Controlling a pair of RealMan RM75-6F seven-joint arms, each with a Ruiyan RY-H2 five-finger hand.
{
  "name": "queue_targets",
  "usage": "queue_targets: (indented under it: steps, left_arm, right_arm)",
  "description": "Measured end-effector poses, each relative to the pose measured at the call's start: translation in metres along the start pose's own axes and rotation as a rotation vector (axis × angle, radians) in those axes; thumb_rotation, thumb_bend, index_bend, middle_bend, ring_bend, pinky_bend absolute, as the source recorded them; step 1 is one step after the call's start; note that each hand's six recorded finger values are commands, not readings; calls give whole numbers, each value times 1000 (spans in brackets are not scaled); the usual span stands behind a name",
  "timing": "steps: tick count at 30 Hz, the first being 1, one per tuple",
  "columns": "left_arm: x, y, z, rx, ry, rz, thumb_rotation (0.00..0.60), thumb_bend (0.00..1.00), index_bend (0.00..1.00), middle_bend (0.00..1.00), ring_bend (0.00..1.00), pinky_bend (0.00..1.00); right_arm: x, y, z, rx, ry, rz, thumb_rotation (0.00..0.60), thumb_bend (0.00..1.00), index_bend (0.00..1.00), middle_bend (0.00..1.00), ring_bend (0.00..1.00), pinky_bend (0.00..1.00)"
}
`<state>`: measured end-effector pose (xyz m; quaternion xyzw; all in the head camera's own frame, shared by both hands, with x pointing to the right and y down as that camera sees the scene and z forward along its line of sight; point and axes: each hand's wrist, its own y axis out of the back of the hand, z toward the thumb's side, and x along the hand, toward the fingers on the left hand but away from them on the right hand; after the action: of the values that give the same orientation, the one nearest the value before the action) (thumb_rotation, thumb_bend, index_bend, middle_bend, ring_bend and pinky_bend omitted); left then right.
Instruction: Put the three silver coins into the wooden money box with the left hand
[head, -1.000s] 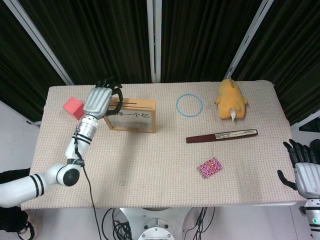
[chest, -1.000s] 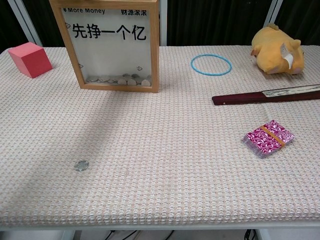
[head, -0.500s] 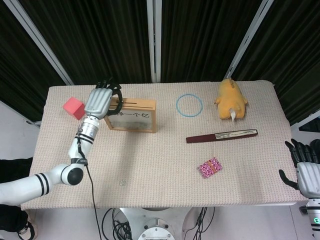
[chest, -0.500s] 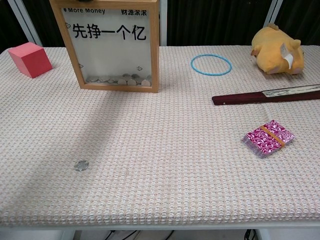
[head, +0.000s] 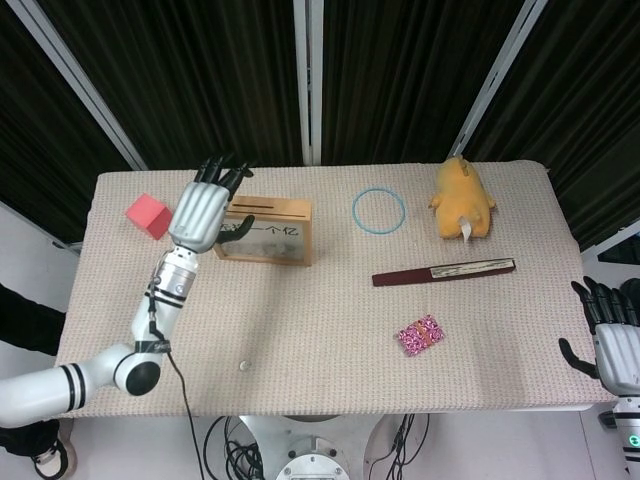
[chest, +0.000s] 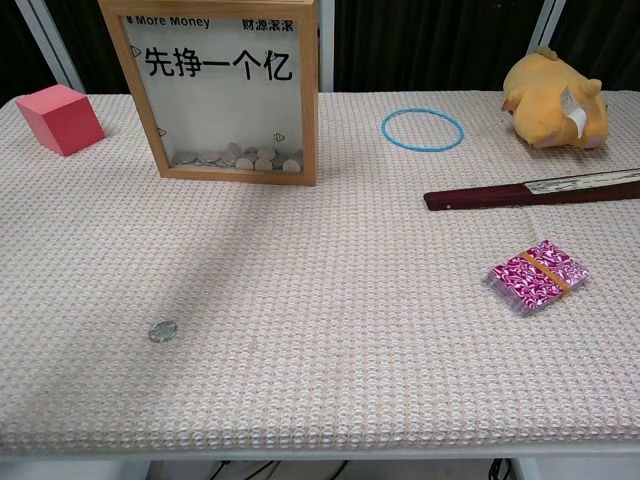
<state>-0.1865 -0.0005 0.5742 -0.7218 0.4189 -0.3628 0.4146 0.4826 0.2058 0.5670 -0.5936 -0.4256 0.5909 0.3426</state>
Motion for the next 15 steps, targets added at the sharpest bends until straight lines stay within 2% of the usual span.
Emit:
queue_targets:
  steps: [3,6,11,15]
  left_arm:
    - [-31,4,12,23,-71,1,600,254,145,226,12,21]
    - [-69,6,11,41,-104,-1,600,221,170,226,13,22]
    - [-134,-1,-7,58,-83,-41,600,174,219,229,26,26]
    - [-175,-19,-28,78,-43,-103,600,103,220,229,26,22]
  right_arm:
    - [0,-1,1,-2,3,0,600,278,0,0,0,0]
    - [0,-1,2,-3,8,-1,600,278,0,0,0,0]
    - [1,-3,4,-1,14,5,600,278,0,0,0,0]
    - [2,-6,7,-1,24,12,600,278,0,0,0,0]
